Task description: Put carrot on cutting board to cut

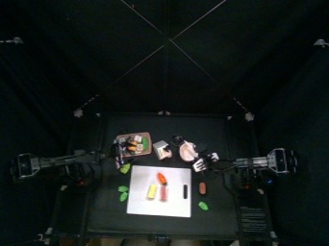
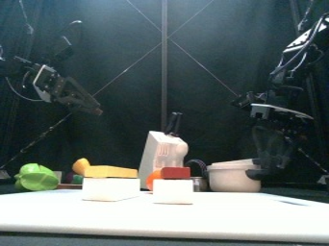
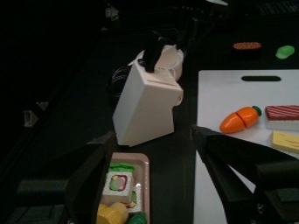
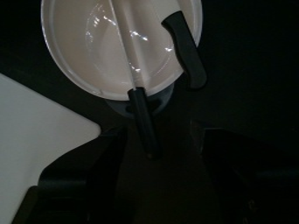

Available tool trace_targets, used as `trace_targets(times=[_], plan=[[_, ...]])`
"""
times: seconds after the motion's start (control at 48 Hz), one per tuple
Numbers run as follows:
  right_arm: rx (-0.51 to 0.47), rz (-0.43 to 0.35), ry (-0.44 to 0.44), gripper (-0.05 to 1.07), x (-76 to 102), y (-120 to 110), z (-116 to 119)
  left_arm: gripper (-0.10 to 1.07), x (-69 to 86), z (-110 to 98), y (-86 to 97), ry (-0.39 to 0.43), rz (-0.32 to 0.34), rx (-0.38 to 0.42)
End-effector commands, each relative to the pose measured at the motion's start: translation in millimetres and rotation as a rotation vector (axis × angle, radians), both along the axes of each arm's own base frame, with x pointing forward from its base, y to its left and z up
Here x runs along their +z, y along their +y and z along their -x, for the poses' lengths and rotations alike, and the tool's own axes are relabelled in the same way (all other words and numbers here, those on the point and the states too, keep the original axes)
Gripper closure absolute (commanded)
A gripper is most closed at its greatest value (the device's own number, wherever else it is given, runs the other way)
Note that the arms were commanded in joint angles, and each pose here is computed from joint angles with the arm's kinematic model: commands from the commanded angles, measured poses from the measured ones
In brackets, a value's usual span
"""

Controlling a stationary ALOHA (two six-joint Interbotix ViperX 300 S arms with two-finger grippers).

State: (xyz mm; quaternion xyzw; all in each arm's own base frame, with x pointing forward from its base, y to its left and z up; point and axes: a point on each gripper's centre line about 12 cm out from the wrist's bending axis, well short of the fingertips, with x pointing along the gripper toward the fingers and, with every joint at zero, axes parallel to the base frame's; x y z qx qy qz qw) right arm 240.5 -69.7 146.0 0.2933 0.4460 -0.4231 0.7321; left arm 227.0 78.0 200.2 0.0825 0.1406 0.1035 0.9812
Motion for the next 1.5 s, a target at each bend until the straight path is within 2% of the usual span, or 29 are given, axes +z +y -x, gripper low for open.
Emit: trace_targets(times=[0.0,0.25,0.5,1.021,1.208,1.354,1.479], plan=[[-0.002,0.003,-0.027,0.24,6.6,-1,-4,-0.03,4.1,-2,0.5,-0.013,-0.005,-0.002],[-0.005,0.006,-0.038,0.43,11.6,-2,-7,-0.03,4.1,-2,0.5,-0.013,-0.005,-0.002],[-0.012,0.017,-0.047,0.53,21.3,-3,-12,-0.03,4.1,-2,0.5,-0.013,-0.005,-0.002],[0.006,0.053,-0.042,0.54,55.1,12,-19,-0.03,4.1,-2,0.5,-0.013,-0.004,-0.002],[0.017,0.056,-0.051,0.54,58.5,15,-19,-0.03,4.7,-3,0.6,-0.015,-0.004,-0.002],[0.036,0.061,-0.066,0.54,63.4,18,-23,-0.03,4.9,-2,1.3,-0.020,0.010,0.008],[0.063,0.078,-0.088,0.54,71.0,22,-29,-0.03,8.1,-3,5.0,-0.046,0.054,0.047]])
